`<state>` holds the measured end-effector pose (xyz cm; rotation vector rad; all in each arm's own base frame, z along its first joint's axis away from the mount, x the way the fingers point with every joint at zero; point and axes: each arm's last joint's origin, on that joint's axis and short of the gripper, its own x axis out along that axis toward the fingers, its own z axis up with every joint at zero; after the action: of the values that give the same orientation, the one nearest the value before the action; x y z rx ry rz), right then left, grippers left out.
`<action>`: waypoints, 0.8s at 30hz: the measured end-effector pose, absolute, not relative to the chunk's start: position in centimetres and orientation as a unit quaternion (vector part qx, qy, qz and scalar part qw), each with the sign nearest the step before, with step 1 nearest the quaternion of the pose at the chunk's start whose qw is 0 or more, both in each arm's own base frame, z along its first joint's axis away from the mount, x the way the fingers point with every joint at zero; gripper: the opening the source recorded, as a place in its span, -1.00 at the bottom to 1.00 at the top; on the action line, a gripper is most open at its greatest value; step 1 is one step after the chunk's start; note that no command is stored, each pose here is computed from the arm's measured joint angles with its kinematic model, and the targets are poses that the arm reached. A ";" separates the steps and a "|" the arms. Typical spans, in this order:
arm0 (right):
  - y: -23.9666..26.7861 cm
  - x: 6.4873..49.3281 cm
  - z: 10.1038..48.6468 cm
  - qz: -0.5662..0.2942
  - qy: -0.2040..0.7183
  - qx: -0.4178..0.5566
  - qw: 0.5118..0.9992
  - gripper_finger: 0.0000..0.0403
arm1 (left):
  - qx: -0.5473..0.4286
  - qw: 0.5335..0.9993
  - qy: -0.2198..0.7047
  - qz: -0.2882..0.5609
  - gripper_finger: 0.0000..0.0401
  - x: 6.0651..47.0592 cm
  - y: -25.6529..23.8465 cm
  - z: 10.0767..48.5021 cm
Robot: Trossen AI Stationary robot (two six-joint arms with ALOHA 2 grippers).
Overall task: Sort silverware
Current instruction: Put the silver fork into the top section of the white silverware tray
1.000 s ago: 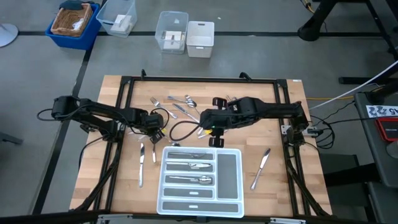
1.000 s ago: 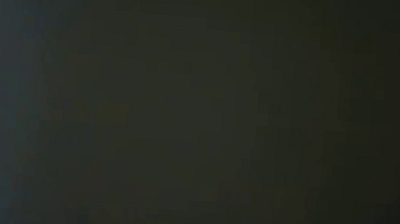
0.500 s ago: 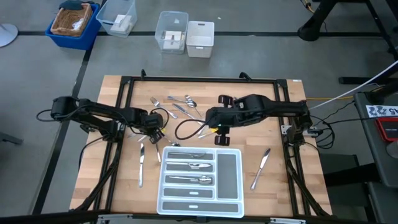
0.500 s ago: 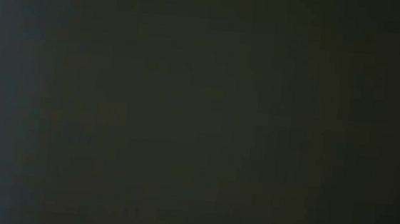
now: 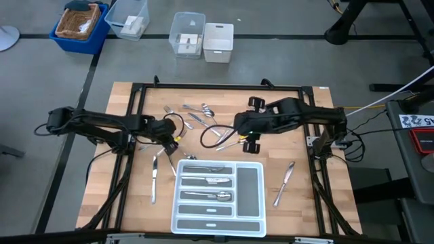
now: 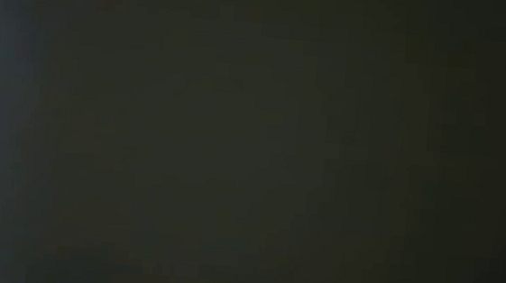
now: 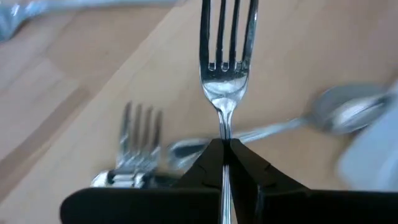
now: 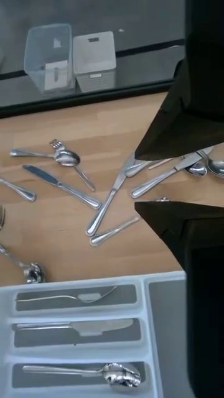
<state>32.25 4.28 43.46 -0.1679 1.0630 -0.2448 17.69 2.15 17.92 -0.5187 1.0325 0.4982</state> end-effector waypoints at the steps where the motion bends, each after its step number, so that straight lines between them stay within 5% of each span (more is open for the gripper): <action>1: 4.2 32.1 43.6 -0.117 0.502 -0.079 0.853 -0.41 | -0.249 0.817 0.468 0.228 -0.98 17.9 2.1 18.2; 13: 3.3 27.8 47.2 -0.153 0.443 -0.085 0.879 -0.41 | -0.221 0.941 0.242 0.083 -0.99 22.3 -0.5 21.7; 24: 2.8 25.1 49.0 -0.163 0.410 -0.079 0.894 -0.41 | -0.099 0.948 0.303 -0.016 -0.98 23.9 -4.0 18.8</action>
<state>25.07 2.80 49.01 -0.1640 0.8494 -0.3378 23.93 -3.96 18.82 -0.2019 0.6163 -0.0323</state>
